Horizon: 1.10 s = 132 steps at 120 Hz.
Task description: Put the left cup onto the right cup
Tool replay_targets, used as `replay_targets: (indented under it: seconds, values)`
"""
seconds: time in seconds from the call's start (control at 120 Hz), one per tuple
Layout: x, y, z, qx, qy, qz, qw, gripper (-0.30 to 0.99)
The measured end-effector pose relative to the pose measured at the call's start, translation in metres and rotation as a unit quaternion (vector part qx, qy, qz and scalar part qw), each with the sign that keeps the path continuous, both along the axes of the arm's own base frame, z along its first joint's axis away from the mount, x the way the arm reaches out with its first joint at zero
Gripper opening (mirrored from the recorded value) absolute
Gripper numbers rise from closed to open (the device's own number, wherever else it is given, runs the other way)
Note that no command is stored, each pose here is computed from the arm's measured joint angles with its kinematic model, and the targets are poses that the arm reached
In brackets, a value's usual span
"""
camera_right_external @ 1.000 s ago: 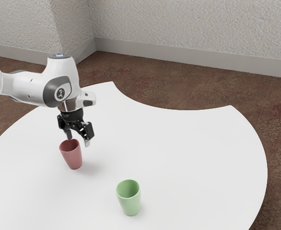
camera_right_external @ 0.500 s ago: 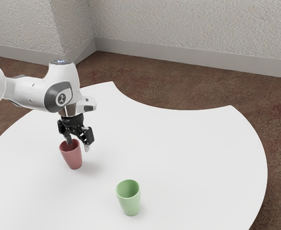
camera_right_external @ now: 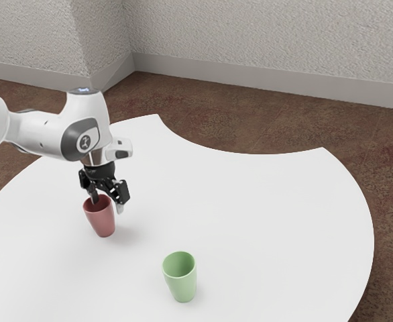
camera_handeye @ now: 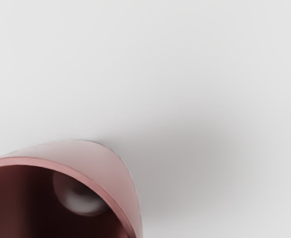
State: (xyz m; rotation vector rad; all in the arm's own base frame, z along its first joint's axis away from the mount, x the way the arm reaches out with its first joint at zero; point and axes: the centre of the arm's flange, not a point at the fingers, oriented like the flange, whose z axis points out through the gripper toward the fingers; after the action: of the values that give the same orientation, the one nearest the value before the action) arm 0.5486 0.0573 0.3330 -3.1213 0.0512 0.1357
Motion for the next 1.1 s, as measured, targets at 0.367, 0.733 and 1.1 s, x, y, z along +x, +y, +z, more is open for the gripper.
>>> replay_targets:
  seconds: [0.367,0.733,1.1]
  values:
    - [0.002,0.002,-0.011,0.001,0.003,0.001,1.0,0.66]
    - [0.003,-0.001,-0.016,0.002,0.003,-0.001,1.0,0.54]
    - [0.004,-0.004,-0.019,0.002,0.003,-0.003,1.0,0.46]
